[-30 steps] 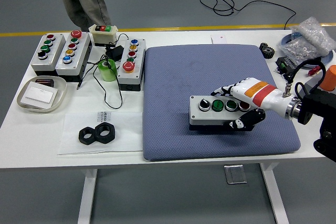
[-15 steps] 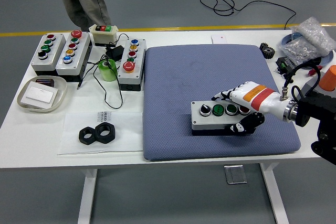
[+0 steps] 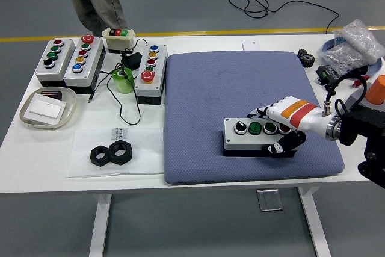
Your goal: Pick up the button,place it on the desk,press the button,press the button
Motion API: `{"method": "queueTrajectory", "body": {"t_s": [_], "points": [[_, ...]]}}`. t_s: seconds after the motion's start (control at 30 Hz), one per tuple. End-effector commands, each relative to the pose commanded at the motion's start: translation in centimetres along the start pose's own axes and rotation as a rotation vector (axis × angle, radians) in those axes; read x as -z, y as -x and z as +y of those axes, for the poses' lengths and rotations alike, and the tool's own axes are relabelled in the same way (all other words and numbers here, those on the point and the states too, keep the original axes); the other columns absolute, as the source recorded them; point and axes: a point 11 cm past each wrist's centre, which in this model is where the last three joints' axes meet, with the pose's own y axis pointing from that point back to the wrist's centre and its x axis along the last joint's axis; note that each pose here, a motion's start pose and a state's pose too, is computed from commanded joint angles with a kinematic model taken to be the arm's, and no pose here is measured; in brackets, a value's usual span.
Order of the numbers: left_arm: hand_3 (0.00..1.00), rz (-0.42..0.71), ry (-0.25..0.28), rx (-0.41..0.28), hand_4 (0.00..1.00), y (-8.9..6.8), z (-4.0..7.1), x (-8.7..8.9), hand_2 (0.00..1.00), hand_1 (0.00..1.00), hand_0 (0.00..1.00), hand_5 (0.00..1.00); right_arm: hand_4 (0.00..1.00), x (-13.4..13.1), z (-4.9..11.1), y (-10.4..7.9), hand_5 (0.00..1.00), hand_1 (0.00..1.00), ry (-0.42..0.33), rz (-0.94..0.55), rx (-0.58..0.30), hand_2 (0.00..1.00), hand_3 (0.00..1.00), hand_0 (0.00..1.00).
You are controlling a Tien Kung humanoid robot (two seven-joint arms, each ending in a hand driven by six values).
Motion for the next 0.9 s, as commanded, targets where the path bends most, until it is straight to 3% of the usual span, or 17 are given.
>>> {"method": "queueTrajectory", "body": {"t_s": [0.07, 0.1, 0.27, 0.3, 0.87, 0.9], "points": [[0.831, 0.000, 0.000, 0.000, 0.638, 0.0, 0.0, 0.0, 0.878, 0.830, 0.743, 0.998, 0.813, 0.0, 0.0, 0.0, 0.222, 0.645, 0.001, 0.002, 0.003, 0.695, 0.876, 0.736], [0.831, 0.000, 0.000, 0.000, 0.638, 0.0, 0.0, 0.0, 0.878, 0.831, 0.743, 0.998, 0.860, 0.0, 0.0, 0.0, 0.232, 0.753, 0.002, 0.001, 0.003, 0.840, 0.949, 0.852], [0.831, 0.001, 0.001, 0.000, 0.638, 0.0, 0.0, -0.1, 0.878, 0.831, 0.743, 0.998, 0.860, 0.0, 0.1, -0.3, 0.232, 0.753, 0.003, -0.001, 0.000, 0.840, 0.949, 0.852], [0.831, 0.001, 0.001, 0.000, 0.638, 0.0, 0.0, -0.1, 0.878, 0.830, 0.743, 0.998, 0.884, 0.0, 0.1, -0.3, 0.241, 0.799, 0.003, -0.002, 0.000, 0.924, 0.998, 0.908], [0.831, 0.003, 0.003, 0.000, 0.637, 0.0, 0.0, -0.1, 0.878, 0.831, 0.743, 0.998, 0.883, 0.3, 0.9, -1.4, 0.242, 0.819, 0.006, -0.072, -0.003, 0.955, 0.998, 0.930], [0.831, 0.002, 0.003, 0.000, 0.637, 0.0, 0.0, -0.1, 0.878, 0.830, 0.743, 0.998, 0.872, 0.4, 1.2, -1.7, 0.240, 0.895, 0.004, -0.088, -0.011, 0.990, 0.998, 0.981]]}}
